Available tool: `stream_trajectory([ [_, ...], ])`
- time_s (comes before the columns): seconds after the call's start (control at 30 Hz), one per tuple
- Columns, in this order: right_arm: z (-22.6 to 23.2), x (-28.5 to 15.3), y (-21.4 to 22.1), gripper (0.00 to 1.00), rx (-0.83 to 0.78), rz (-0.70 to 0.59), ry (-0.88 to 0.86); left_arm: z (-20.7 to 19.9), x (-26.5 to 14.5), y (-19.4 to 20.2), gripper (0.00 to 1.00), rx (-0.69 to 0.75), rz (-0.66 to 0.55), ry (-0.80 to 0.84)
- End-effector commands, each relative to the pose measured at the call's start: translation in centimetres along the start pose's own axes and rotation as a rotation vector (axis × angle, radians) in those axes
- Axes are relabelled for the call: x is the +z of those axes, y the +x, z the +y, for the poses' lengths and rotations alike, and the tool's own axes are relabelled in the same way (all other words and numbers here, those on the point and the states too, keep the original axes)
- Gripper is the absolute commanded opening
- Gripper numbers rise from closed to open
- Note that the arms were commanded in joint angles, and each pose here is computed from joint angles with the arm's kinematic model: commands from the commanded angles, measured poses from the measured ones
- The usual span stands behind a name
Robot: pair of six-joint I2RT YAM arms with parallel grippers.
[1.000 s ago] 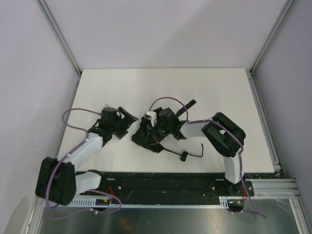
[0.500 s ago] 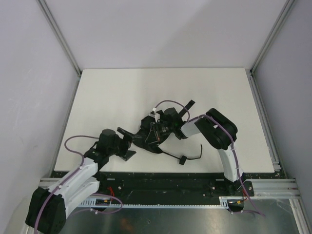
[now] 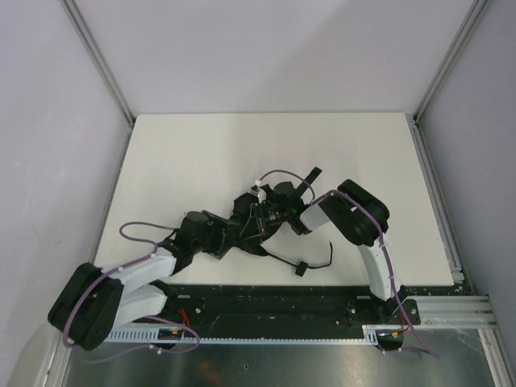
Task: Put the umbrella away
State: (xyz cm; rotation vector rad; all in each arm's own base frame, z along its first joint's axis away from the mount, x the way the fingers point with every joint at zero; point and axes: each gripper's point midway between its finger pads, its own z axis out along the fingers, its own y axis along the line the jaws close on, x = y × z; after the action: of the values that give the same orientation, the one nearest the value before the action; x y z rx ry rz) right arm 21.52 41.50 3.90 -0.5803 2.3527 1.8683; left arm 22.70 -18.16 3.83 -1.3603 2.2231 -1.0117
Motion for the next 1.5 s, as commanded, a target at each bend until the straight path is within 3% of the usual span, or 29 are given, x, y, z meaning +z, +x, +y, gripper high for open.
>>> stream_trajectory([
  [0.0,-4.1,-0.1,4.7,0.0,0.238,0.089,0.112,1.4,1.9,-2.1,0.74,0.039,-0.13,-0.052],
  [0.17,-4.2,-0.2,5.2,0.0,0.226,0.106,0.115,3.2,3.1,-2.8,0.51,0.083,-0.159,-0.09],
  [0.33,-4.0,-0.2,6.0,0.0,0.193,0.143,0.099,3.1,3.3,-2.8,0.19,0.158,-0.157,-0.085],
  [0.43,-3.7,-0.3,5.7,0.0,0.169,0.136,0.104,3.0,3.2,-2.6,0.11,0.184,-0.145,-0.079],
  [0.53,-3.2,-0.5,4.9,0.05,0.138,0.115,0.109,3.0,3.1,-2.3,0.08,0.197,-0.128,-0.078],
  [0.77,-2.0,-2.2,1.6,0.51,-0.036,0.088,0.275,3.7,2.9,-1.5,0.0,0.21,-0.081,-0.109],
  [0.87,-0.5,-4.0,-0.9,0.63,-0.144,0.047,0.356,3.5,2.7,-1.5,0.0,0.211,-0.081,-0.138],
  [1.0,1.7,-6.7,-3.1,0.7,-0.318,-0.007,0.46,4.2,2.3,-1.1,0.0,0.174,-0.055,-0.24],
  [1.17,4.4,-8.8,-4.9,0.75,-0.66,-0.106,0.633,5.3,2.2,0.5,0.0,0.133,0.036,-0.336],
  [1.47,7.3,-5.5,-3.3,0.81,-1.091,-0.173,0.688,4.8,1.7,1.0,0.0,0.129,0.068,-0.37],
])
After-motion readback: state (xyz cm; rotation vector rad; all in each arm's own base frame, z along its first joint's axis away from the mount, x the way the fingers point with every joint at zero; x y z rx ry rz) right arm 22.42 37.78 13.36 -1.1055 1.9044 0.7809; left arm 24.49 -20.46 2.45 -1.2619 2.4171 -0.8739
